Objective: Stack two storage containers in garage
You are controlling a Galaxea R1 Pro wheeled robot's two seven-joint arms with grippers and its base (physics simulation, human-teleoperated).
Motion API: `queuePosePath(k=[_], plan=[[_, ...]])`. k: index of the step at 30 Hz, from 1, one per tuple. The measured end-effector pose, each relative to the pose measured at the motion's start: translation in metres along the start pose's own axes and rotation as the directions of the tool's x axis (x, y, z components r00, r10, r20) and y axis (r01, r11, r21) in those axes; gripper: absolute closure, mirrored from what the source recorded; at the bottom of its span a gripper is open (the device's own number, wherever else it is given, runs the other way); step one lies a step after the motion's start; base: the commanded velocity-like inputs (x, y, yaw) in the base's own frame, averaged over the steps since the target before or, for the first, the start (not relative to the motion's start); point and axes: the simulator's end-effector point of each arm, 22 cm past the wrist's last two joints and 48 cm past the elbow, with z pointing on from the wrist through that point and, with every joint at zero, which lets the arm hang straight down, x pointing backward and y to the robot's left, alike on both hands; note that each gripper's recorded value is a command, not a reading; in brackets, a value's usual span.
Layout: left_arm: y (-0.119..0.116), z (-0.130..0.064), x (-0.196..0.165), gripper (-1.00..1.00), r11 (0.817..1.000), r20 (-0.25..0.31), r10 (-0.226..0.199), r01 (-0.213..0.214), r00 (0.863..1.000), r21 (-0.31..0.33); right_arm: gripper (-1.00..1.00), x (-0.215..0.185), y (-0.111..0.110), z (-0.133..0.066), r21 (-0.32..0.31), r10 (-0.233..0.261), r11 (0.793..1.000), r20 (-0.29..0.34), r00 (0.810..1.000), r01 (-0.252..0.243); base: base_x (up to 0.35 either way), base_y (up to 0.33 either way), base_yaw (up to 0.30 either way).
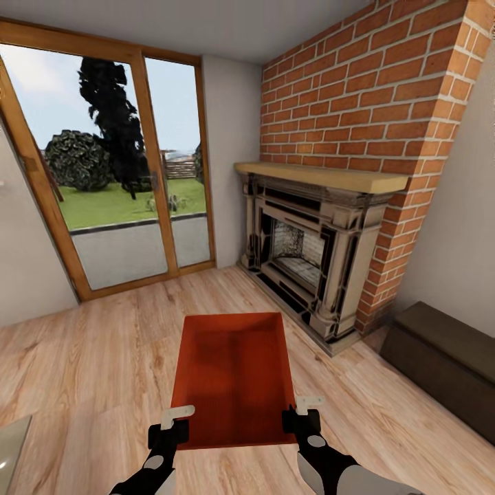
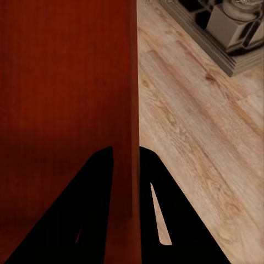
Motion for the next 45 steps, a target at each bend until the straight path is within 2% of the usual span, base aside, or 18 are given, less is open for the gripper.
queuePosePath(k=[45], plan=[[-0.001, -0.009, -0.039, 1.0, 1.0, 0.073, -0.011, 0.011, 0.997, 0.005, 1.0, -0.039, -0.001, -0.013, 0.002, 0.001, 1.0, 0.074, 0.997, -0.002, 0.0, 0.0, 0.0]])
